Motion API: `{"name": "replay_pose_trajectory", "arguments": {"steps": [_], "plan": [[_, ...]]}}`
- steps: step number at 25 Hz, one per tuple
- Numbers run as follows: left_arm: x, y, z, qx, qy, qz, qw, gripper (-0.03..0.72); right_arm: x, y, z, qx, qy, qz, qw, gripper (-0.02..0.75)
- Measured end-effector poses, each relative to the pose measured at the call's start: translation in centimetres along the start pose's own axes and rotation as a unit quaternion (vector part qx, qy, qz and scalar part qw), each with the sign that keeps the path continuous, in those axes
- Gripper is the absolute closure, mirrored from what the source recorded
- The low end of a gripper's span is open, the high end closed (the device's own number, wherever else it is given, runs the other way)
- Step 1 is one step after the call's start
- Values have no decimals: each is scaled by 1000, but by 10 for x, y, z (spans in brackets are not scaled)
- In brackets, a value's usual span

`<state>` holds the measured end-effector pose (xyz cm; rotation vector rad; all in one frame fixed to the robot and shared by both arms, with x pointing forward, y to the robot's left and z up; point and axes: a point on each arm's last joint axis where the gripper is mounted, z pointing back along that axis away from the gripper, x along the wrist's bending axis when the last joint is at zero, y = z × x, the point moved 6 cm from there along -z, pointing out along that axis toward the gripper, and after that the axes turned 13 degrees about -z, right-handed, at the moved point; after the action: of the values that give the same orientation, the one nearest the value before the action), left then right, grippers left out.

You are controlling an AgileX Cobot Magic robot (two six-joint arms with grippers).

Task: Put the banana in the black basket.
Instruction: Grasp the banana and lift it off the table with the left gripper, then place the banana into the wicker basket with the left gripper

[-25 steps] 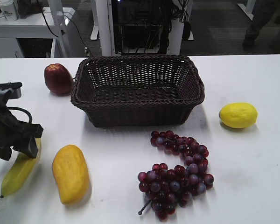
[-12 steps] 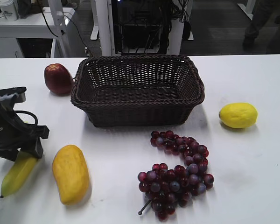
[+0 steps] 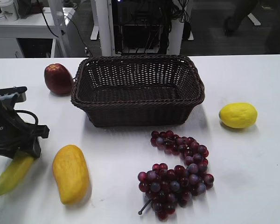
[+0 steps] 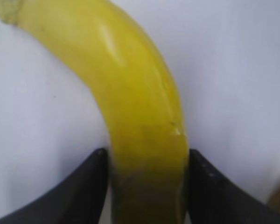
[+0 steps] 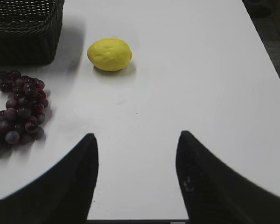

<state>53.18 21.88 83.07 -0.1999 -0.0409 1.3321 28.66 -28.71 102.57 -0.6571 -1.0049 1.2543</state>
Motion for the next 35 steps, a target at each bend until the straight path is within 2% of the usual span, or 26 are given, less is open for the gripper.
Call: {"name": "replay_pose_trajectory", "arguments": {"steps": [2, 3, 9, 14, 22, 29, 35], "plan": [[0, 1, 0, 2, 0, 0, 1000, 269, 0, 0, 0, 0, 0, 0, 1000, 298], [0, 1, 0, 2, -1, -2, 1000, 276, 0, 0, 0, 0, 0, 0, 1000, 298], [3, 2, 5, 5, -12, -25, 1000, 276, 0, 0, 0, 0, 0, 0, 1000, 298], [8, -3, 24, -22, -36, -65, 997, 276, 0, 0, 0, 0, 0, 0, 1000, 298], [18, -12, 65, -74, -89, -136, 984, 276, 0, 0, 0, 0, 0, 0, 1000, 298], [19, -17, 93, -118, -108, -154, 975, 276, 0, 0, 0, 0, 0, 0, 1000, 298], [18, -43, 122, -149, -124, -188, 963, 276, 0, 0, 0, 0, 0, 0, 1000, 298]]}}
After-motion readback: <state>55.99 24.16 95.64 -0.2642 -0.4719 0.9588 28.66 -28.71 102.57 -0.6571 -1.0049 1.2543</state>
